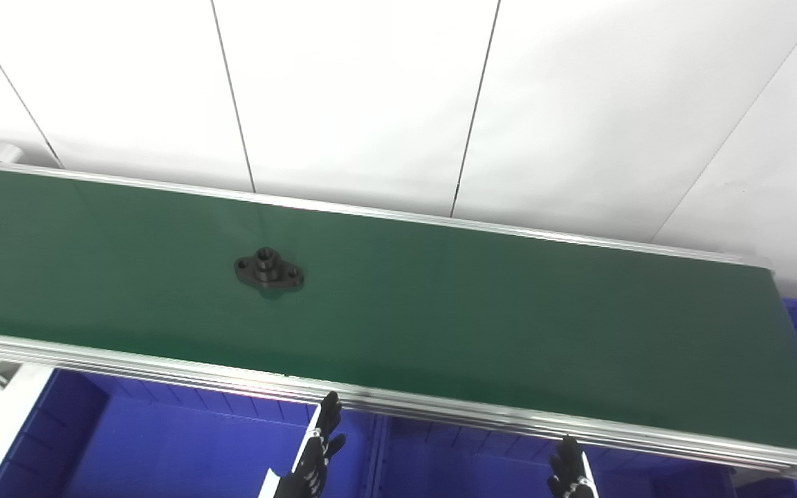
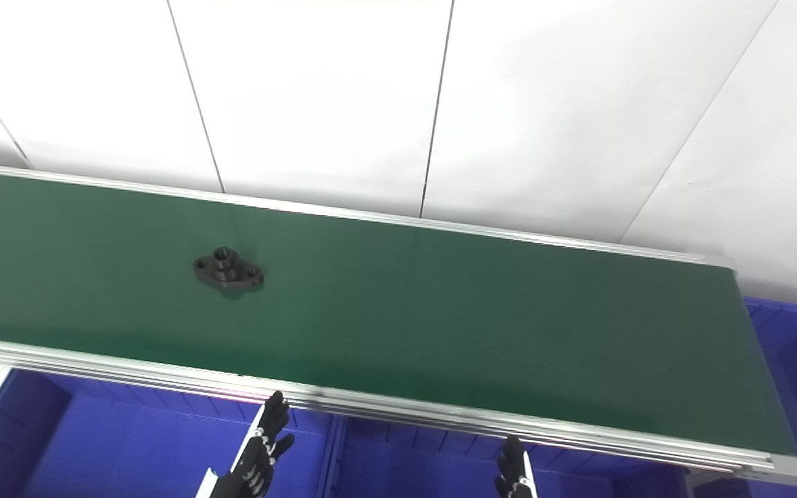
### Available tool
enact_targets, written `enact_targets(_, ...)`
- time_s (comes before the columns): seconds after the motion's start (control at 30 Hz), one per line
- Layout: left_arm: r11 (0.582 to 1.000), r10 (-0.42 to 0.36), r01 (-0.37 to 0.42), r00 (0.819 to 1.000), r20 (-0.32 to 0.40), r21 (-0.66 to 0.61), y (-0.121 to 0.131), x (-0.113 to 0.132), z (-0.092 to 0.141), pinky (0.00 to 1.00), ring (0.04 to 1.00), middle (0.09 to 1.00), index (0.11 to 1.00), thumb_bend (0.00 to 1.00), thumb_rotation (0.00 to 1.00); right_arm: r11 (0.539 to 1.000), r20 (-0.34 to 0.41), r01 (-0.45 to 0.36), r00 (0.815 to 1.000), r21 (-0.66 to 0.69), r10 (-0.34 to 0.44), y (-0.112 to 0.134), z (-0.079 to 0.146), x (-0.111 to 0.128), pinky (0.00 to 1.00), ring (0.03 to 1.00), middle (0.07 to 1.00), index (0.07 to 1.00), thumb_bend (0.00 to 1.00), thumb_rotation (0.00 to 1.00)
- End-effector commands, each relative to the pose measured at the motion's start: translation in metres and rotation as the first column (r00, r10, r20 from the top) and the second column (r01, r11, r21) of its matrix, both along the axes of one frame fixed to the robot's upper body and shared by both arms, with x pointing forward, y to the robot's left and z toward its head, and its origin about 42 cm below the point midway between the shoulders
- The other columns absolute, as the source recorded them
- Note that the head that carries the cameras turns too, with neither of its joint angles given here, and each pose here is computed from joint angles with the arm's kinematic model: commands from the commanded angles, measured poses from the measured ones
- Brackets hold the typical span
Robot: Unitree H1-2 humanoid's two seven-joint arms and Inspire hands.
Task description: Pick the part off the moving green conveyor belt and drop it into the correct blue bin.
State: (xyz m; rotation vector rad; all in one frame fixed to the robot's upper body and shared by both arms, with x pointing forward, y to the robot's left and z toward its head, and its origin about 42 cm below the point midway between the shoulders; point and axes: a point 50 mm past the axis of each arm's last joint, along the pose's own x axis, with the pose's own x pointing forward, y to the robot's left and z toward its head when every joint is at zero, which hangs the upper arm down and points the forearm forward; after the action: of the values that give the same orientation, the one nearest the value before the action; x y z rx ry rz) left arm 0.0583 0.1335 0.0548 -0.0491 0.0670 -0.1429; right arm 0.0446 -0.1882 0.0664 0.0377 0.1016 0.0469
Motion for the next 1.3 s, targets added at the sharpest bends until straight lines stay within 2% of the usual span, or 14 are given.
enact_targets(0.0,1.000,-0.003,0.003,0.998,0.060,-0.007,-0.003,0.002,0.006,0.93,1.000,1.000,1.000,0.85,0.94,1.000,0.068,-0.018,0.998,-0.001,0.018,-0.001,0.014,0.001,1.00,1.000,1.000,1.000,0.91,0.88)
enact_targets(0.17,1.000,0.001,0.000,0.999,0.051,-0.017,-0.003,0.001,0.006,0.93,1.000,1.000,1.000,0.87,0.94,1.000,0.123,-0.012,0.992,-0.005,0.013,-0.003,0.026,0.005,1.00,1.000,1.000,1.000,0.90,0.79)
enact_targets(0.3,1.000,-0.003,0.004,0.999,0.051,-0.023,-0.003,0.001,0.007,0.93,1.000,1.000,1.000,0.87,0.94,0.998,0.179,-0.016,0.983,-0.064,0.027,-0.004,0.037,0.017,1.00,0.988,1.000,1.000,0.91,0.77)
enact_targets(0.37,1.000,-0.005,0.006,0.998,0.055,-0.025,-0.004,0.002,0.007,0.93,1.000,1.000,1.000,0.86,0.93,0.992,0.224,-0.004,0.974,-0.127,0.032,-0.004,0.044,0.028,0.97,0.963,0.991,1.000,0.91,0.75)
enact_targets(0.43,1.000,-0.007,0.009,0.998,0.060,-0.026,-0.004,0.003,0.007,0.93,1.000,1.000,1.000,0.84,0.93,0.979,0.278,0.017,0.960,-0.202,0.041,-0.004,0.052,0.044,0.81,0.902,0.951,1.000,0.88,0.72)
enact_targets(0.6,0.999,-0.018,0.019,0.998,0.060,-0.028,-0.005,0.004,0.006,0.95,1.000,1.000,1.000,0.83,0.93,0.920,0.349,0.069,0.934,-0.385,0.077,-0.006,0.068,0.083,0.78,0.894,0.947,0.997,0.89,0.71)
enact_targets(0.77,0.999,-0.018,0.019,0.998,0.054,-0.027,-0.005,0.003,0.005,0.95,1.000,1.000,1.000,0.83,0.93,0.872,0.360,0.076,0.925,-0.484,0.120,-0.005,0.089,0.122,0.74,0.885,0.962,0.990,0.97,0.68)
enact_targets(0.9,0.999,-0.024,0.025,0.998,0.051,-0.037,-0.005,0.004,0.004,0.96,1.000,1.000,1.000,0.85,0.92,0.845,0.372,0.071,0.915,-0.529,0.156,-0.004,0.104,0.158,0.65,0.843,0.943,0.946,1.00,0.61)
enact_targets(1.07,0.999,-0.029,0.031,0.998,0.054,-0.036,-0.006,0.004,0.005,0.96,1.000,1.000,1.000,0.83,0.93,0.796,0.361,0.067,0.912,-0.601,0.196,0.000,0.119,0.189,0.71,0.863,0.925,0.934,1.00,0.63)
enact_targets(1.17,0.999,-0.033,0.035,0.998,0.057,-0.032,-0.007,0.004,0.005,0.95,1.000,1.000,1.000,0.82,0.93,0.761,0.341,0.060,0.915,-0.646,0.217,0.003,0.124,0.203,0.69,0.858,0.926,0.928,1.00,0.65)
enact_targets(1.27,0.998,-0.045,0.047,0.998,0.053,-0.044,-0.008,0.004,0.003,0.96,1.000,1.000,1.000,0.83,0.92,0.720,0.331,0.049,0.908,-0.693,0.257,0.011,0.128,0.222,0.70,0.864,0.921,0.928,1.00,0.65)
